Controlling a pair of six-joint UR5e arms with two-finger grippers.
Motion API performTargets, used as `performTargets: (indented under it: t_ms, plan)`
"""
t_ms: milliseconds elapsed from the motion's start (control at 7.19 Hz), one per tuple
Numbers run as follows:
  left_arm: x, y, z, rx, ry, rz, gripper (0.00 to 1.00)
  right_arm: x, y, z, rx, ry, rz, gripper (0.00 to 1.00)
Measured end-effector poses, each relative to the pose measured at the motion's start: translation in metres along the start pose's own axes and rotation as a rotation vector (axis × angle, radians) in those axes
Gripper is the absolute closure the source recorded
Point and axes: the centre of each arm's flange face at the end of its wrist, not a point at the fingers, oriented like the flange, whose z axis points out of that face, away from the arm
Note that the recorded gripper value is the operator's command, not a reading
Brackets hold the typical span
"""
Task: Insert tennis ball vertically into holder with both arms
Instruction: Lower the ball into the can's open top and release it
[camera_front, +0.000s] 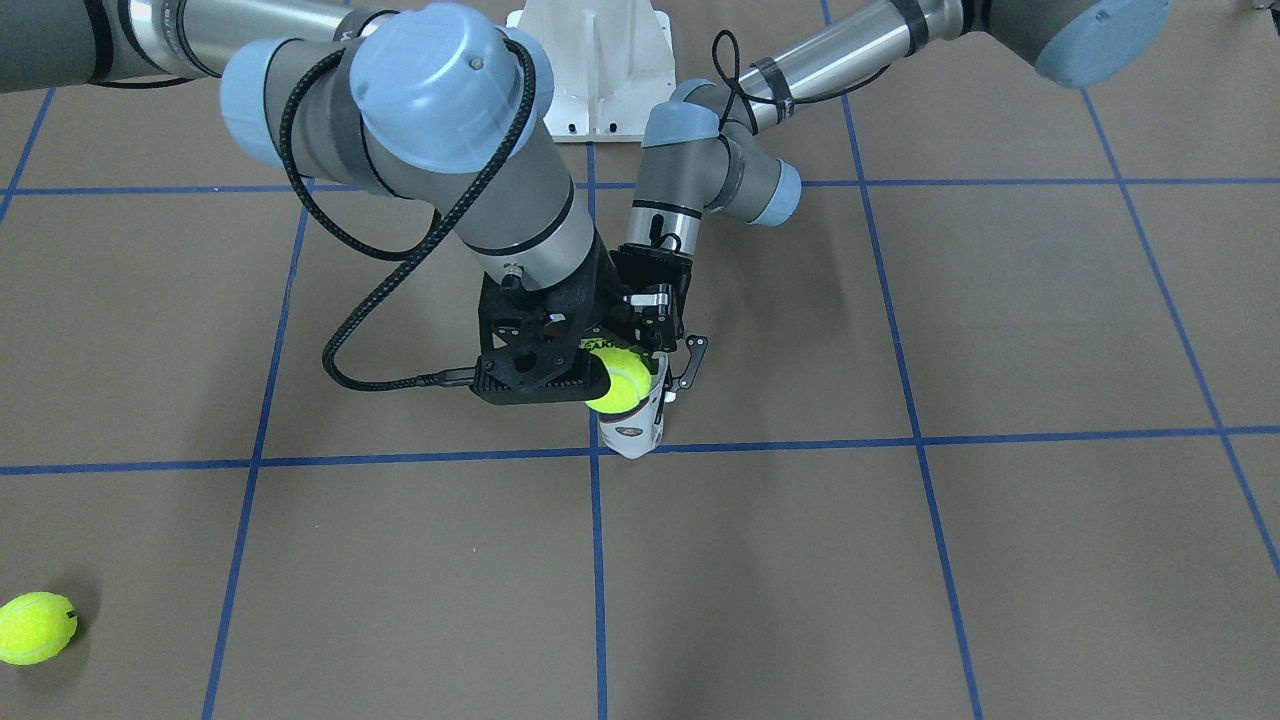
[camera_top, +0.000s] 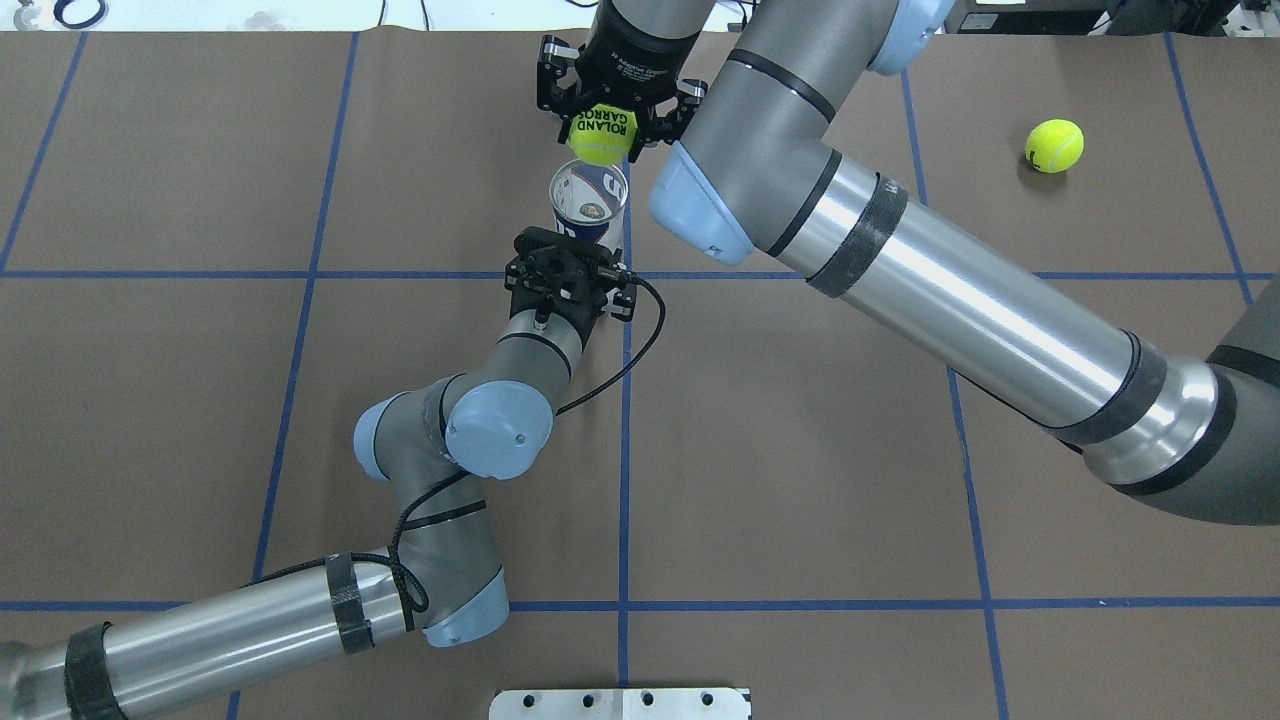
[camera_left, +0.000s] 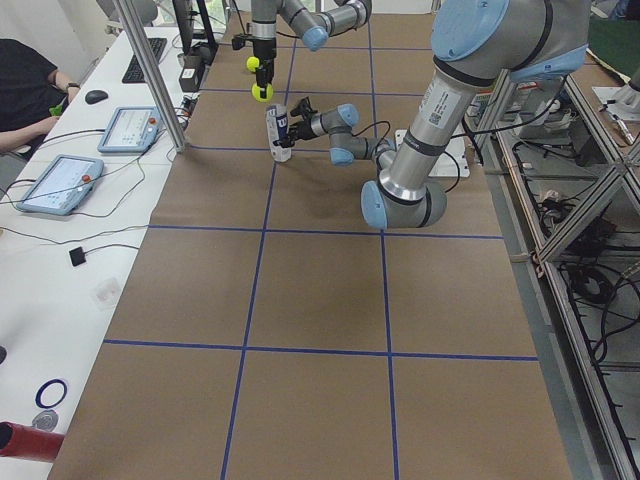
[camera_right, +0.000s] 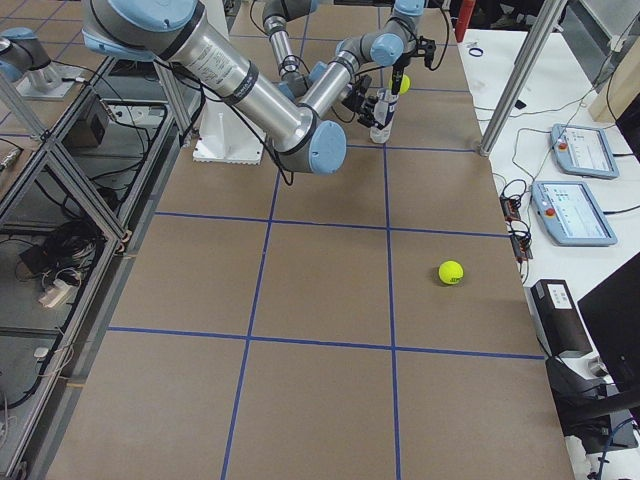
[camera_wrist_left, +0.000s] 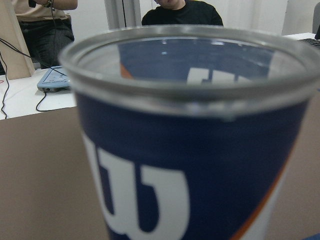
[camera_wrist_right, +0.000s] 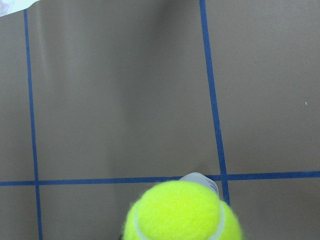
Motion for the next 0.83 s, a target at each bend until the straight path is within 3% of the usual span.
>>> performTargets:
  t_ms: [139,278,417,835]
  plan:
    - [-0.001,-0.002,0.001,0.002,-0.001,-0.001,0.35,-0.002,0.004,0.002,-0.004,-0.002,-0.003,1.0]
    - [-0.001,-0.003,0.001,0.003,-0.001,-0.002,0.35,-0.002,0.007,0.005,-0.009,0.0,-0.004,0.64]
    - [-0.001,-0.004,0.001,0.004,-0.001,-0.003,0.35,-0.001,0.01,0.011,-0.016,0.005,-0.004,0.02]
    - [-0.003,-0.007,0.002,0.005,-0.002,-0.004,0.35,0.001,0.018,0.019,-0.022,0.012,0.001,0.01]
